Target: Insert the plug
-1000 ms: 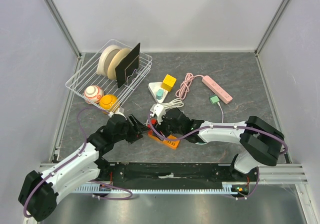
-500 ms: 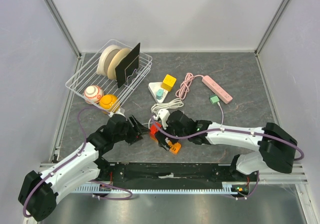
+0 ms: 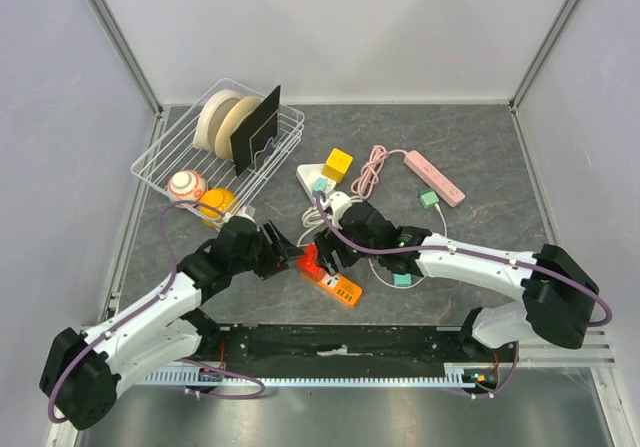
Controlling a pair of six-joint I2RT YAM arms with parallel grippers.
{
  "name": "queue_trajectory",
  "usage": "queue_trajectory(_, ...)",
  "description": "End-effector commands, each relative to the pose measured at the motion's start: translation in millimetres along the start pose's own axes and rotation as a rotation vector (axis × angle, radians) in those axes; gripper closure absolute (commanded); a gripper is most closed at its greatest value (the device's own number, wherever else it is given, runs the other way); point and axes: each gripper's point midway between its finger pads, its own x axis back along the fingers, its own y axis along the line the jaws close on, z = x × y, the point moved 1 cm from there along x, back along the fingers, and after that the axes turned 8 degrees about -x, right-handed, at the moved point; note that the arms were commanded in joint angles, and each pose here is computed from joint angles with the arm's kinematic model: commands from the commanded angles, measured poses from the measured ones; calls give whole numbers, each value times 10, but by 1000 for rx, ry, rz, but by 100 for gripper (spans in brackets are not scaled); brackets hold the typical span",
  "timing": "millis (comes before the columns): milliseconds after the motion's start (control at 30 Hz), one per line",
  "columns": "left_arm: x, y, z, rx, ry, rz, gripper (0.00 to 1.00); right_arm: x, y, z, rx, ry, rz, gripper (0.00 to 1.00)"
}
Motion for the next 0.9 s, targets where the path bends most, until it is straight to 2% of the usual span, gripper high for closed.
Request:
queue_trajectory(0,-27,-118,-56,-59,6,28,33,-104,117,-78,-27,-13,-47,23)
queue_trajectory(133,-98,-33,82,-63,74,6,35,-163,12,178,-38,57,-35,27)
queue_trajectory(267,-147,89,243,-61,124,-24,43,-181,-110,528,-74,166,-18,36)
queue_trajectory(300,-160,118,275,-60,134,-30,45,-180,-147,617,-79,193,-11,42)
queue_trajectory(400,-189,205,384,-54,170,-55,50,-161,-203,867,-78,282,-7,54)
queue_trajectory(633,-230,281,562,-63,218,-94,54,-58,-379,1457,-110,492,41,62)
queue_trajectory(733,-258,291,608,-75,240,-109,54,-75,-414,1583,-139,522,56,62)
queue_trajectory(867,-266,382,632,-70,248,-154,54,-100,-385,1483,-134,501,53,62)
